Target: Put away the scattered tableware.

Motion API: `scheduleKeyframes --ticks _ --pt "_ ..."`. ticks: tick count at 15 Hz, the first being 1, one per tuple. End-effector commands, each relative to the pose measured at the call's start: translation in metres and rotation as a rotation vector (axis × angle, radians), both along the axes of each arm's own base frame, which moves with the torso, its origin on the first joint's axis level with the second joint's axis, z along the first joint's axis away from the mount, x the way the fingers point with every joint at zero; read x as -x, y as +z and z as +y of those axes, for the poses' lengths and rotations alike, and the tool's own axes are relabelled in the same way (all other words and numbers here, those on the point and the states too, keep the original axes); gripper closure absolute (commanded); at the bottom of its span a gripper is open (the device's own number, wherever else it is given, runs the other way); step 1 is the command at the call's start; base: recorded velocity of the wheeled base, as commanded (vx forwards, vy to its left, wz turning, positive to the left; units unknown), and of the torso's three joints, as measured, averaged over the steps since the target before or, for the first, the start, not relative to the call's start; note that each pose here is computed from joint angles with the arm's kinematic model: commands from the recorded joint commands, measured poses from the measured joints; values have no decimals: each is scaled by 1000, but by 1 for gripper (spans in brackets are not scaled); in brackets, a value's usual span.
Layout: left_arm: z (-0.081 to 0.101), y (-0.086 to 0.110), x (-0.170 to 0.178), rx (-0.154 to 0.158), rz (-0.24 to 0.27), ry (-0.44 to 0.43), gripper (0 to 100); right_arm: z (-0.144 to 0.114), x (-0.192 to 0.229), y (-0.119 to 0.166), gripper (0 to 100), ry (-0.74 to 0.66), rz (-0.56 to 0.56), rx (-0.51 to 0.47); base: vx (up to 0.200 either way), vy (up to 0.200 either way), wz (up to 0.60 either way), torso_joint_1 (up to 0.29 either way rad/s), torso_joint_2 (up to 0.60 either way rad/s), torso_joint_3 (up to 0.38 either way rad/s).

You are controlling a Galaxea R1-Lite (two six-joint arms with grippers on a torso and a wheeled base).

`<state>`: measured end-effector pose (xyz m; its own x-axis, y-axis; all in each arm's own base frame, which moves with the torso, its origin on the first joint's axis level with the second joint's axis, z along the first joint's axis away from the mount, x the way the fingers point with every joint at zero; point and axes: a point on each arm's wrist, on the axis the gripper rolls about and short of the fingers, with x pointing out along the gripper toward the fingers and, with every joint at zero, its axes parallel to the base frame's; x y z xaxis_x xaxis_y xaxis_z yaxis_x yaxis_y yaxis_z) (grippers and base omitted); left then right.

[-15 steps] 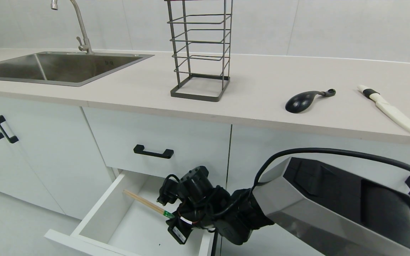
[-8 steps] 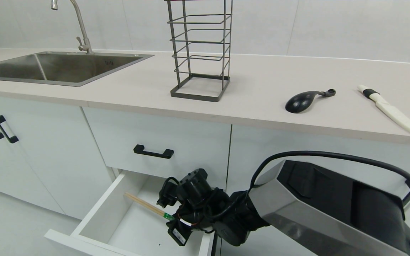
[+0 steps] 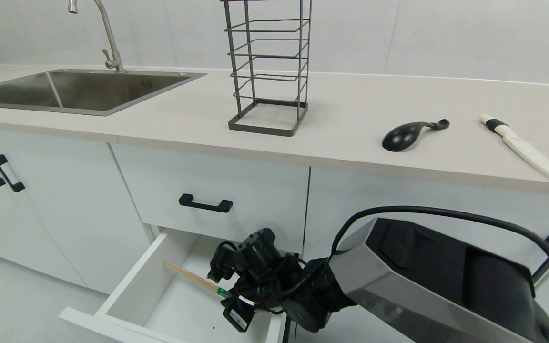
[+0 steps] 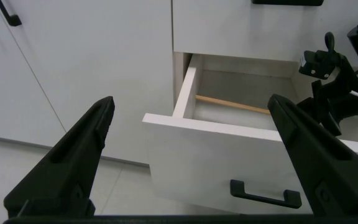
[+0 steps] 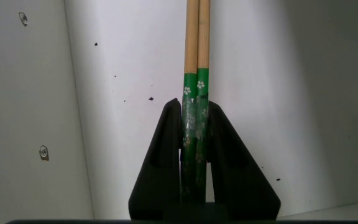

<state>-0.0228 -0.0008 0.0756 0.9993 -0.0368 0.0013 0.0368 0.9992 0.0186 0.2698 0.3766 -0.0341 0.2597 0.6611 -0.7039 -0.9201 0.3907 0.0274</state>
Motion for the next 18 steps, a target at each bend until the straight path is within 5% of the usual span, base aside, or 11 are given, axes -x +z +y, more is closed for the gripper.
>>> scheduleKeyframes --ticks 1,11,12,18 --pt "0 0 0 0 0 0 0 0 0 -2 100 3 2 4 0 0 0 0 0 0" --pt "0 0 0 0 0 -2 0 -2 0 -9 100 25 -1 35 0 0 0 0 0 0" --pt "0 0 0 0 0 0 0 -2 0 -10 0 26 -1 37 0 0 0 0 0 0" --pt "0 0 0 0 0 0 0 -2 0 -12 0 30 0 39 0 0 0 0 0 0"
